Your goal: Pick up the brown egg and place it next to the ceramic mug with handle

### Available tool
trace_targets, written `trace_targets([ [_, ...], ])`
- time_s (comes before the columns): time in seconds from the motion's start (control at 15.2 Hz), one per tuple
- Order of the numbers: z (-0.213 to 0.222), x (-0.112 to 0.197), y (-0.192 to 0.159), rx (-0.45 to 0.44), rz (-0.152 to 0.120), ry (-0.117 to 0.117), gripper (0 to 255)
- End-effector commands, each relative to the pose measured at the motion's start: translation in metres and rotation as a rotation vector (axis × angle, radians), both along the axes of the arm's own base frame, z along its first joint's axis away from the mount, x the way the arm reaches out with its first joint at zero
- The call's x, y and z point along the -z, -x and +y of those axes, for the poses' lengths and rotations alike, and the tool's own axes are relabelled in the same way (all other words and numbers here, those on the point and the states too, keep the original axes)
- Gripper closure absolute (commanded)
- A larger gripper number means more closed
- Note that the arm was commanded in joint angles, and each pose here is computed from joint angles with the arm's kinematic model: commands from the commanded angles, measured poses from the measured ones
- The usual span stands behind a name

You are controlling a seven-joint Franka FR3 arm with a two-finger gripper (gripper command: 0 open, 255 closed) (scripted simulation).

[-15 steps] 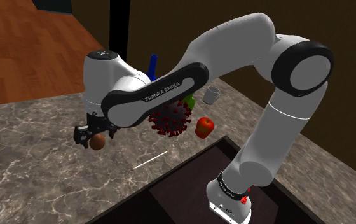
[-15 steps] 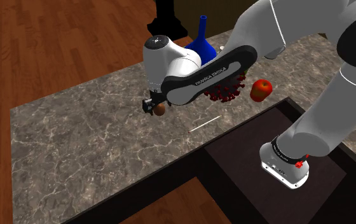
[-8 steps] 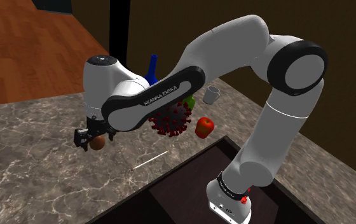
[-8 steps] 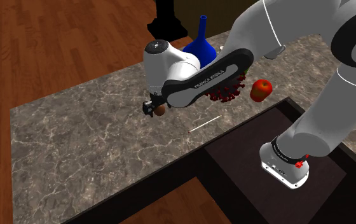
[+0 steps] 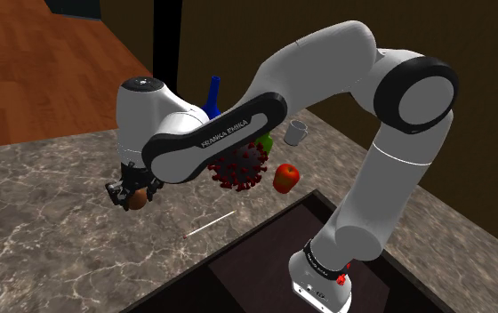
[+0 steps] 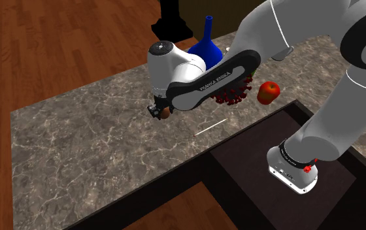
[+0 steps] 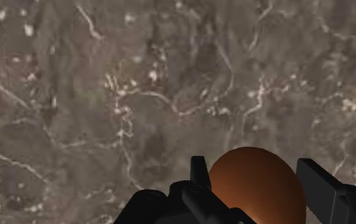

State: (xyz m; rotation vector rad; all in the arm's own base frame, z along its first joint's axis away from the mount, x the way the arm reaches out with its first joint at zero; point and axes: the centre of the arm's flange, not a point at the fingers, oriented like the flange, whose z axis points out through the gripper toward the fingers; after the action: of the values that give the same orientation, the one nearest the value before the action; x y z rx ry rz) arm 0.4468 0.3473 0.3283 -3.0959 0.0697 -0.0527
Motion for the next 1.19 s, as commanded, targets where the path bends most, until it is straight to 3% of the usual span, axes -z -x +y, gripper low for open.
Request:
trace_targets([
  [0.0, 0.0, 0.0, 0.0, 0.0, 0.0, 0.0, 255],
  [0.26, 0.0, 0.0, 0.0, 0.0, 0.0, 0.0, 255],
  [1.12, 0.0, -0.068, 0.0, 0.0, 0.0, 0.0, 255],
])
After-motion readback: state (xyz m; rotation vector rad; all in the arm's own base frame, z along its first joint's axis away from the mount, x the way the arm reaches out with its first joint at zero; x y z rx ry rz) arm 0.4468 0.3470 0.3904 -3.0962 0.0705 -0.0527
